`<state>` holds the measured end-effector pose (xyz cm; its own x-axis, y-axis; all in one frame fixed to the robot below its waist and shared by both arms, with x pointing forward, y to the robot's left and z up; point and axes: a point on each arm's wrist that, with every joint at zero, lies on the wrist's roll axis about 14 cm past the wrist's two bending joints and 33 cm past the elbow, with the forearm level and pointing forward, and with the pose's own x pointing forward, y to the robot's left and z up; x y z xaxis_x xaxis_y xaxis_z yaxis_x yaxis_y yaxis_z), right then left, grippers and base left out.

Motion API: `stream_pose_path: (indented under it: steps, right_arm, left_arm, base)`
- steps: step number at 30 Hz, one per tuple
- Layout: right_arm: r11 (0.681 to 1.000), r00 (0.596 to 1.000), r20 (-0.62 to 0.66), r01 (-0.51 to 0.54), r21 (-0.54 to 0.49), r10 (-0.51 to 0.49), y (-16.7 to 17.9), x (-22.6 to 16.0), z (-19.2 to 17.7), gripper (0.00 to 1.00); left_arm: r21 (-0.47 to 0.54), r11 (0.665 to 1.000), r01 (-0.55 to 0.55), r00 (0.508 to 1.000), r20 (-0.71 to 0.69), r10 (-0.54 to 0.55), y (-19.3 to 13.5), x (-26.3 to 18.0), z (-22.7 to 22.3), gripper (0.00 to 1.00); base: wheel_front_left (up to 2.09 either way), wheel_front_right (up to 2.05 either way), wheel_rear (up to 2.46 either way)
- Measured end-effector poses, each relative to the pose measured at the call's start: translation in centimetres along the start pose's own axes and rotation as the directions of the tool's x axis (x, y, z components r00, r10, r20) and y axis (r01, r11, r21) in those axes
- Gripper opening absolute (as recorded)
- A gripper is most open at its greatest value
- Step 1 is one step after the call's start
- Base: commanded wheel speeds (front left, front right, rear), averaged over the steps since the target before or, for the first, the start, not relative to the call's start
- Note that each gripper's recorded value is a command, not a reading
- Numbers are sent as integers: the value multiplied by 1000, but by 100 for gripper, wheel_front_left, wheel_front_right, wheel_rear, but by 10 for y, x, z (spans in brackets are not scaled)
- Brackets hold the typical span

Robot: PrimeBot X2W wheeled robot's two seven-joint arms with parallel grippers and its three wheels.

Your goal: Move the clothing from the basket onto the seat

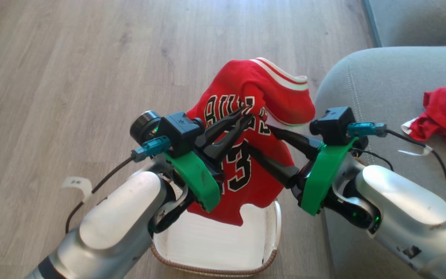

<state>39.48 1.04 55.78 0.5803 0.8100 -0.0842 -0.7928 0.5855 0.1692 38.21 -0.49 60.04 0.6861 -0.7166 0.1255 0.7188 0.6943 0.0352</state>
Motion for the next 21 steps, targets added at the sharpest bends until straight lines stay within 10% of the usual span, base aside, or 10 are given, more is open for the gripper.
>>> stream_pose_path:
  steps: [21]
  right_arm:
    - [999, 1000, -12, -27, -29, 26, 7, 38, -19, 93]
  left_arm:
    - [-2, 999, -32, 999, -14, 32, 2, -10, -5, 0]
  base:
    - [0, 0, 0]
